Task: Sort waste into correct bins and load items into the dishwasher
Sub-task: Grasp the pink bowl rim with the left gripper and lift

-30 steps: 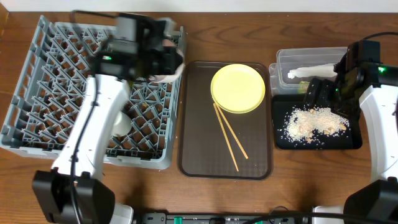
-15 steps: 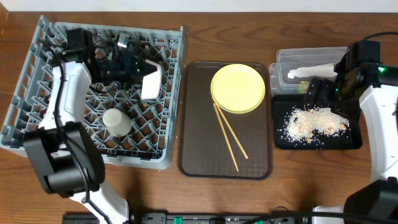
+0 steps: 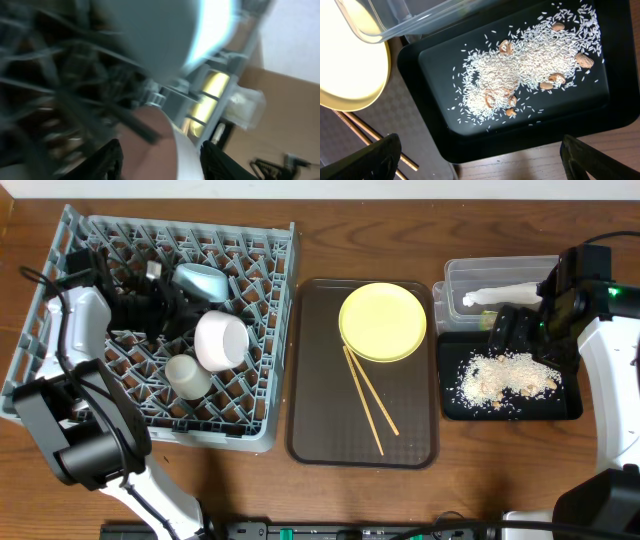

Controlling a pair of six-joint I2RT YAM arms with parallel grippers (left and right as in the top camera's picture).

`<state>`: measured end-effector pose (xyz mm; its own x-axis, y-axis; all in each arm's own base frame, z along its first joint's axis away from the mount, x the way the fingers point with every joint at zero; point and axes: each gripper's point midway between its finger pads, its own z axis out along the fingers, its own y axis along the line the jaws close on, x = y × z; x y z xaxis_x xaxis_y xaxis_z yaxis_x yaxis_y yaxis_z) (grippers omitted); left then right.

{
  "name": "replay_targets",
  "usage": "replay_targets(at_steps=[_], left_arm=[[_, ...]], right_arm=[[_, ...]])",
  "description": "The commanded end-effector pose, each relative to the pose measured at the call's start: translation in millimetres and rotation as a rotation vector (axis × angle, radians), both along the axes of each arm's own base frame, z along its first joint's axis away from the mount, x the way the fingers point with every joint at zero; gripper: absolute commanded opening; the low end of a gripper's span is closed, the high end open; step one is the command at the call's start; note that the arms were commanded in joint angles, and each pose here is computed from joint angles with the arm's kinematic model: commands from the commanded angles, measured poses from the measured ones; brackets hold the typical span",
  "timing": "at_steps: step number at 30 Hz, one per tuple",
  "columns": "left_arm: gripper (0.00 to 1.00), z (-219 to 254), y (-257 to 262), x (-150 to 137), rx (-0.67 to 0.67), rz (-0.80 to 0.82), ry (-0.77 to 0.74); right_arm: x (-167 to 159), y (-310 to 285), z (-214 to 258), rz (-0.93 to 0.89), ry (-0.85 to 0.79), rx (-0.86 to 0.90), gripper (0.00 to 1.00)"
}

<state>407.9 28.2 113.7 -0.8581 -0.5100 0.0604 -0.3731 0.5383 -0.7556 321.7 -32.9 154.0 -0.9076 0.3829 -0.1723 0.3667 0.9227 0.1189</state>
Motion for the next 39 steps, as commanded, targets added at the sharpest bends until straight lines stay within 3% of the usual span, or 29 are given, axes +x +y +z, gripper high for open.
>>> replay_targets(at_steps=[1, 6, 10, 14, 19, 20, 24, 32, 39], left_arm=[[0.66, -16, 23, -5, 0.093, 0.033, 0.038], [0.75, -1, 29, 1, 0.057, 0.051, -0.014], [0.77, 29, 29, 10, 0.106, 0.043, -0.122], [0.8, 74, 20, 13, 0.233, 0.013, -0.267], [0.82, 93, -4, -8, 0.456, -0.035, -0.244], [0.88, 95, -18, -16, 0.477, -0.057, -0.222], [0.89, 81, -79, -49, 0.527, -0.175, -0.083], [0.89, 41, -211, -97, 0.52, -0.561, -0.074], [0.89, -25, -250, -112, 0.726, -0.499, 0.091]], right_arm=[[2, -3, 11, 0.005, -0.035, -0.016, 0.99], [1, -3, 11, 0.005, -0.033, -0.016, 0.99], [1, -3, 11, 0.003, -0.033, -0.016, 0.99], [2, -3, 11, 0.004, -0.035, -0.017, 0.99], [3, -3, 11, 0.004, -0.039, -0.017, 0.99], [3, -3, 11, 0.004, -0.039, -0.017, 0.99], [4, -4, 12, 0.003, -0.045, -0.018, 0.99], [4, -3, 12, 0.005, -0.043, -0.017, 0.99], [4, -3, 12, 0.005, -0.043, -0.017, 0.99]])
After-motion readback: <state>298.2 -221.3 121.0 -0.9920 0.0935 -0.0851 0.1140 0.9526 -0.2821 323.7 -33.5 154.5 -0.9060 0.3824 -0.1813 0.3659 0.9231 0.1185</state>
